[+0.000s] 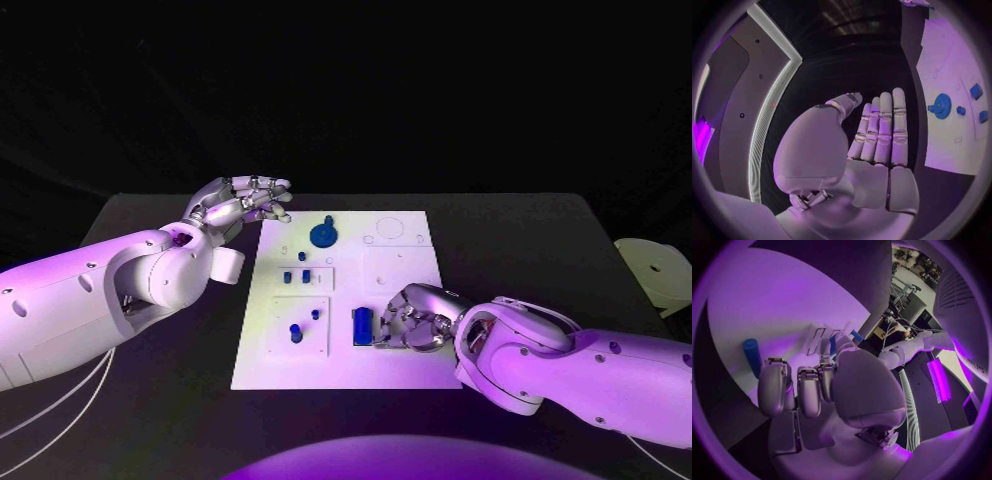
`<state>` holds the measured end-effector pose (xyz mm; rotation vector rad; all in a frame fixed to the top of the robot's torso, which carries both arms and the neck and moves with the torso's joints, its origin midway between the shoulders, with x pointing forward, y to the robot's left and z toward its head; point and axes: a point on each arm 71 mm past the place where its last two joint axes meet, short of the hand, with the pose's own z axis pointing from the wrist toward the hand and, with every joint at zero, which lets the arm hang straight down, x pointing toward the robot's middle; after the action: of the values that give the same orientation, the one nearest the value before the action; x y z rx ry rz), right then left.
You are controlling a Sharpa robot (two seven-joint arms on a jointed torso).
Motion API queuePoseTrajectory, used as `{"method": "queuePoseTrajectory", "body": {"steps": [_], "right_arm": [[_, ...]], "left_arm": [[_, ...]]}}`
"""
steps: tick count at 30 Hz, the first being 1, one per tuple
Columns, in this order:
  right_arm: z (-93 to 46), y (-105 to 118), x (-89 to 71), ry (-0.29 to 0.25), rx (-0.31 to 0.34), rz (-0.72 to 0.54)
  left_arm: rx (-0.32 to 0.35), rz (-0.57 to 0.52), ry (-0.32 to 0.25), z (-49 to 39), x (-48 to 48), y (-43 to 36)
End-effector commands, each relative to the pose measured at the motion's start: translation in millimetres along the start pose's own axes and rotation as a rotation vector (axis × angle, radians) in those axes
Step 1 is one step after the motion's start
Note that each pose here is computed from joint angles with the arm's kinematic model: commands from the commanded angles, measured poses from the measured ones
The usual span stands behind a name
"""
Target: Assemble the parts on the task board
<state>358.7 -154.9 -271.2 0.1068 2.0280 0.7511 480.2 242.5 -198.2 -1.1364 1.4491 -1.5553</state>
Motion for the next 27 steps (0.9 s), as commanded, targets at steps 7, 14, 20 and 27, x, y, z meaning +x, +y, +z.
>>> {"method": "queuePoseTrajectory", "body": {"steps": [7, 14, 20, 27], "right_arm": [[-6.1, 12.0, -0.2, -0.018, -0.074, 0.033], [-4.3, 12.5, -1.8, -0.029, -0.076, 0.037], [1.7, 10.4, -2.6, -0.038, -0.067, 0.034], [6.3, 13.5, -1.9, -0.049, -0.073, 0.031]], "left_arm": [[0.004, -0.009, 0.011, 0.1, 1.4, -0.5], [0.004, -0.009, 0.012, 0.3, 1.7, -0.4], [0.003, -0.010, 0.013, 0.3, 2.1, -0.3], [0.003, -0.009, 0.013, 0.1, 2.0, -0.3]]}}
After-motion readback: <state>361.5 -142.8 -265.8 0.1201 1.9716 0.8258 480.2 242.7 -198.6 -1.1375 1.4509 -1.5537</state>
